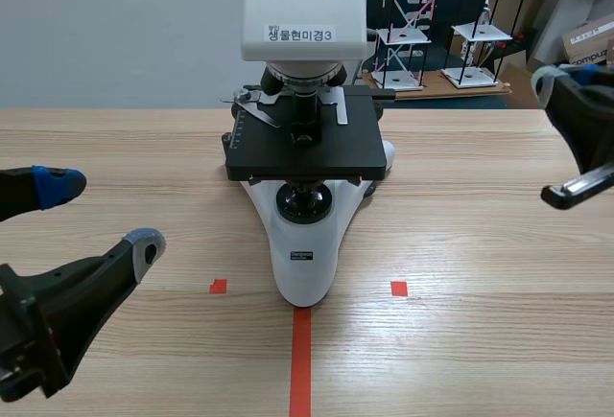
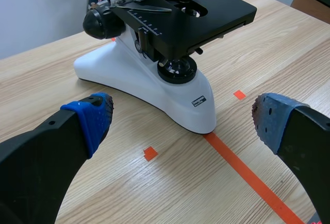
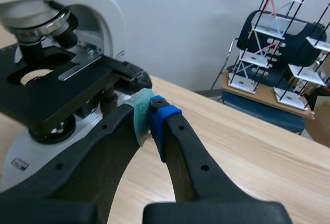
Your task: Point at the coarse focus knob
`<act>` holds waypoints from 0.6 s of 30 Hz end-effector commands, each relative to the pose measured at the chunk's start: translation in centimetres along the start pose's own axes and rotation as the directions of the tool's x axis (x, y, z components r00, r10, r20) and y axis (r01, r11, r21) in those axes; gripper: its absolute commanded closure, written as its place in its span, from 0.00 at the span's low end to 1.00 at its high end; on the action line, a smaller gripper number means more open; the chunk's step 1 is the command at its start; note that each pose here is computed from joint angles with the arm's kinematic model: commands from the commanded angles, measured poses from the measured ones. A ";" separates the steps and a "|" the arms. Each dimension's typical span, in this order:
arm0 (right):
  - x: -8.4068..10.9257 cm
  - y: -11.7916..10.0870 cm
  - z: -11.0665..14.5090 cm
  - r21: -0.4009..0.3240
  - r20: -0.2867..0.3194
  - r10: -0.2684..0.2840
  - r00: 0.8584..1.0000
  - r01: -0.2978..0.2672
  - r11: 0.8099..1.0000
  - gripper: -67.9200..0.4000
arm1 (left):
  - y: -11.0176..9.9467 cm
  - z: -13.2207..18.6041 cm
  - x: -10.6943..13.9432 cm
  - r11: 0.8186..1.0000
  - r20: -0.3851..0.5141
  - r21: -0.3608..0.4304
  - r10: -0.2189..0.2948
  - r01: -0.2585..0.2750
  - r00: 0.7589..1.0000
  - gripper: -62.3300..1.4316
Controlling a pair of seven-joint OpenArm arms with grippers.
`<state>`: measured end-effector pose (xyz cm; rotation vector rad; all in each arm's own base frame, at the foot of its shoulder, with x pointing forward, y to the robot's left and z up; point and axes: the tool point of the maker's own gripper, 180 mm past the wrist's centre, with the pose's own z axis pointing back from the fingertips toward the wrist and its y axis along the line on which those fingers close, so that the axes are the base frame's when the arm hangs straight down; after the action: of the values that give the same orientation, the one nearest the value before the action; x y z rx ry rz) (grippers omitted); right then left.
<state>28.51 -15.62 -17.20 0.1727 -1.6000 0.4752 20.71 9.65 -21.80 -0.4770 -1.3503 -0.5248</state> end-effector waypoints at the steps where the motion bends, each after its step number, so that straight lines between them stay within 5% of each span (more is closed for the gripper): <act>1: 2.0 -0.5 -0.8 -0.001 0.059 0.029 0.998 -0.029 1.000 0.99 | -0.2 0.0 0.6 1.000 0.024 -0.002 0.007 -0.007 1.000 0.09; 11: 5.6 -1.4 -4.8 0.016 0.114 0.047 0.992 -0.049 0.999 0.99 | -0.2 0.0 0.6 1.000 0.024 -0.002 0.007 -0.007 1.000 0.09; 18: 3.3 -3.4 -8.1 0.004 0.075 0.024 0.997 -0.025 1.000 0.99 | -0.2 0.0 0.6 1.000 0.024 -0.002 0.007 -0.007 1.000 0.09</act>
<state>36.53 -14.40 -14.10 0.1898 -1.6479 0.4973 20.71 9.65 -21.80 -0.4774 -1.3501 -0.5254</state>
